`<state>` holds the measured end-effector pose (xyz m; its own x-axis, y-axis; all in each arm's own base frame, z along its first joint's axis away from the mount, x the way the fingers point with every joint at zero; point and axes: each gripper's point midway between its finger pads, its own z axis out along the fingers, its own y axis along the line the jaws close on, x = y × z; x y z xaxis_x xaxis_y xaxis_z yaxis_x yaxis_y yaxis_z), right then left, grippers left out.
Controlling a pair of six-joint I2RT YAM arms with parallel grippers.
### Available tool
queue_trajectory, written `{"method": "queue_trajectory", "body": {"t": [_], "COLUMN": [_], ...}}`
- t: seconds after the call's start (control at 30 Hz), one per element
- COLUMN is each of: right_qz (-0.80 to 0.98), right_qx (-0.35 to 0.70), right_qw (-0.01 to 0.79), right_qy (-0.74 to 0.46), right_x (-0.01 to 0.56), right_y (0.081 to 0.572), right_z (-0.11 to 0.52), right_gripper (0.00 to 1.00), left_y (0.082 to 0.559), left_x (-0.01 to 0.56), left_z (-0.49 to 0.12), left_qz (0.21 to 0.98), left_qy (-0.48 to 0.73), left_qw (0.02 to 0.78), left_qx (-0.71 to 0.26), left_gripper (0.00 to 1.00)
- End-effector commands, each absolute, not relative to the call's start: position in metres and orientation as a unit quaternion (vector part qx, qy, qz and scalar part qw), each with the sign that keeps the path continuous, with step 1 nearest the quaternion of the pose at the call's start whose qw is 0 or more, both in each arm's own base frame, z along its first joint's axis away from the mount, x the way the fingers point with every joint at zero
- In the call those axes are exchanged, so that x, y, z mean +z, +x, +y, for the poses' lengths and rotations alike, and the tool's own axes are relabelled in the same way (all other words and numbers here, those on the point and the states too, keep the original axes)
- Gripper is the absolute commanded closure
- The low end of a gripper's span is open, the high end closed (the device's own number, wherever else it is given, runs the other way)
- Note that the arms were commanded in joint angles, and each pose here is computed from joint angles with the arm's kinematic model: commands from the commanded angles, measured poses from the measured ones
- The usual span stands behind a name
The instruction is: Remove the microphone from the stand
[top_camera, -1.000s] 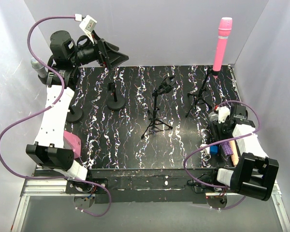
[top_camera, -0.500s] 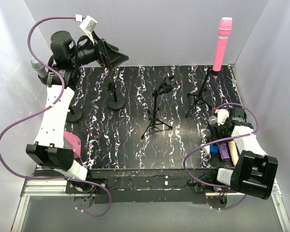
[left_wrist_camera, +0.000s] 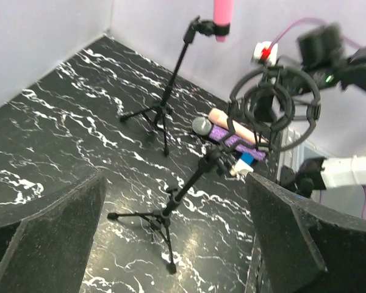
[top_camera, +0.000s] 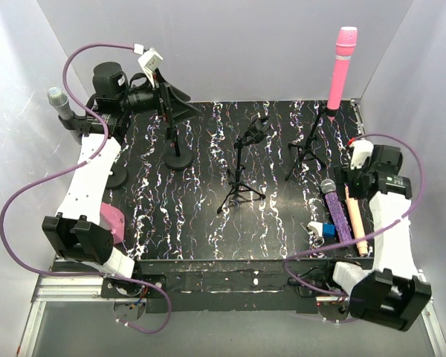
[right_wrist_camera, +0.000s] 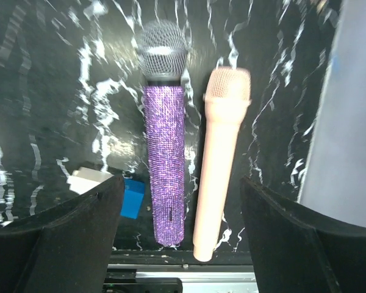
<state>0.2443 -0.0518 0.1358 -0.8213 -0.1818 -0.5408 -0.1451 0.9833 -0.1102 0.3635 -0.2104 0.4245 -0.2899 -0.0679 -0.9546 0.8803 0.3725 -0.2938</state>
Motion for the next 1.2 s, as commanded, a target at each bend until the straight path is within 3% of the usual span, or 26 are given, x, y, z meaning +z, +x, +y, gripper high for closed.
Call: {"method": "queue_trajectory", "body": {"t": [0.0,0.27,0.37,0.47,0.73,0.97,1.17], "right_qz": [0.939,0.890,0.883,0.864,0.861,0.858,0.824], "right_qx": [0.047,0.150,0.162,0.163,0.175,0.207,0.296], "right_qw": [0.330,0.401,0.403,0.411,0.416,0.412,0.396], "right_qy": [-0.085,-0.156,-0.177,-0.242,-0.237,-0.229,-0.278], "right_x": [0.197,0.253,0.263,0.270,0.267,0.266,0.266], "right_y": [0.218,0.217,0.227,0.231,0.248,0.257,0.247], "right_z": [-0.014,0.038,0.056,0.084,0.092,0.104,0.137], "right_gripper": [0.17,0.20,0.22,0.21,0.21,0.23,0.23], "left_y": [0.328,0.341,0.350,0.339,0.309,0.328,0.324], "left_x": [0.428,0.386,0.364,0.344,0.321,0.302,0.308], "left_z": [-0.212,-0.242,-0.262,-0.288,-0.330,-0.331,-0.332], "left_qz": [0.607,0.606,0.620,0.627,0.634,0.705,0.697], "left_qy": [0.388,0.414,0.433,0.461,0.498,0.455,0.460], "left_qw": [0.507,0.459,0.464,0.458,0.427,0.424,0.424], "left_qx": [-0.473,-0.500,-0.461,-0.430,-0.409,-0.342,-0.349], "left_gripper": [0.04,0.08,0.09,0.10,0.16,0.40,0.59]}}
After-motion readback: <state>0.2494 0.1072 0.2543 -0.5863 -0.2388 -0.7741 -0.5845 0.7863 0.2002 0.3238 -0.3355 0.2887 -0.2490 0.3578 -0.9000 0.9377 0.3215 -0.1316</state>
